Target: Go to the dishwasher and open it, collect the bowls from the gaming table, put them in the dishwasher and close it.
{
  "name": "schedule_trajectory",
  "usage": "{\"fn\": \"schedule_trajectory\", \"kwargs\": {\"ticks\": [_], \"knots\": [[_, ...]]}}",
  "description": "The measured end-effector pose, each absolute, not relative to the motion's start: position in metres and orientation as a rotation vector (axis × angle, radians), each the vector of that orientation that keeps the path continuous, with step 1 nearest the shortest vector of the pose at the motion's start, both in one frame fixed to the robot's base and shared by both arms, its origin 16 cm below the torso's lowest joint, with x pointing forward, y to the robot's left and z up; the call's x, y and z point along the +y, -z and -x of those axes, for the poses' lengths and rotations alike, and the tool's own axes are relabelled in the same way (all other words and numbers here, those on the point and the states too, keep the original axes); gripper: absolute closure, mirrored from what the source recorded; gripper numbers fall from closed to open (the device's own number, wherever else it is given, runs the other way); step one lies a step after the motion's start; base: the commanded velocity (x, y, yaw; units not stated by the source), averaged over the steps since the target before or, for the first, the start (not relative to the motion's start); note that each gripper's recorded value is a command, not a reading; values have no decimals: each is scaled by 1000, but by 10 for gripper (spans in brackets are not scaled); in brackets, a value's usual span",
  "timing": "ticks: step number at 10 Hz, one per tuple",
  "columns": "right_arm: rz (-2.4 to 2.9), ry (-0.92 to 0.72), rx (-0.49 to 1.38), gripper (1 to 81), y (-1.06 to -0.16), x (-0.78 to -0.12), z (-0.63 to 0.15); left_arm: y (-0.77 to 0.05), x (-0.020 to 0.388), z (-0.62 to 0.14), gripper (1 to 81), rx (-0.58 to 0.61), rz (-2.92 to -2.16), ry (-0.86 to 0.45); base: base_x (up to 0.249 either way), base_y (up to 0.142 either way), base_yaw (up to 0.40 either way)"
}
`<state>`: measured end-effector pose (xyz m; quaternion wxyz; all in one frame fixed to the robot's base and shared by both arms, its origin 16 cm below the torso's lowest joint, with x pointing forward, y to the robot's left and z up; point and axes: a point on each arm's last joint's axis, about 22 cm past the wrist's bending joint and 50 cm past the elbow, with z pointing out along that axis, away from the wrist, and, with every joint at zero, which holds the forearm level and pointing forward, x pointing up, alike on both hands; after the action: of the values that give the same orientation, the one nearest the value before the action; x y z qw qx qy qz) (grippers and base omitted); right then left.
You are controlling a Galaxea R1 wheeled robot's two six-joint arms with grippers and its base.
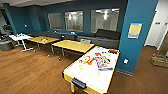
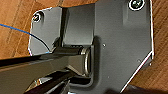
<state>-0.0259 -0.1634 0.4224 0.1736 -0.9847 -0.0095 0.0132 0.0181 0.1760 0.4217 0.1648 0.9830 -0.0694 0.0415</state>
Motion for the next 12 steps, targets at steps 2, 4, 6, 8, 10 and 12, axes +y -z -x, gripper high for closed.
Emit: {"fn": "schedule_trajectory", "kwargs": {"ticks": [2,4,6,8,10,12], "knots": [[2796,-41,-27,10,-422,-166,28,-422,175,-18,10,-198,-2800,-120,175,86,0],[2792,-36,-27,10,-422,-163,25,-422,177,-20,10,-199,-2803,-122,159,86,0],[2793,-37,-27,10,-422,-164,25,-422,176,-20,10,-198,-2801,-121,122,88,0],[2793,-42,-26,10,-422,-164,28,-422,176,-20,10,-198,-2801,-121,94,99,0],[2793,-41,-26,10,-422,-164,28,-422,177,-20,10,-198,-2802,-120,81,109,0],[2792,-42,-26,10,-422,-164,28,-422,177,-20,10,-198,-2802,-120,78,111,0]]}}
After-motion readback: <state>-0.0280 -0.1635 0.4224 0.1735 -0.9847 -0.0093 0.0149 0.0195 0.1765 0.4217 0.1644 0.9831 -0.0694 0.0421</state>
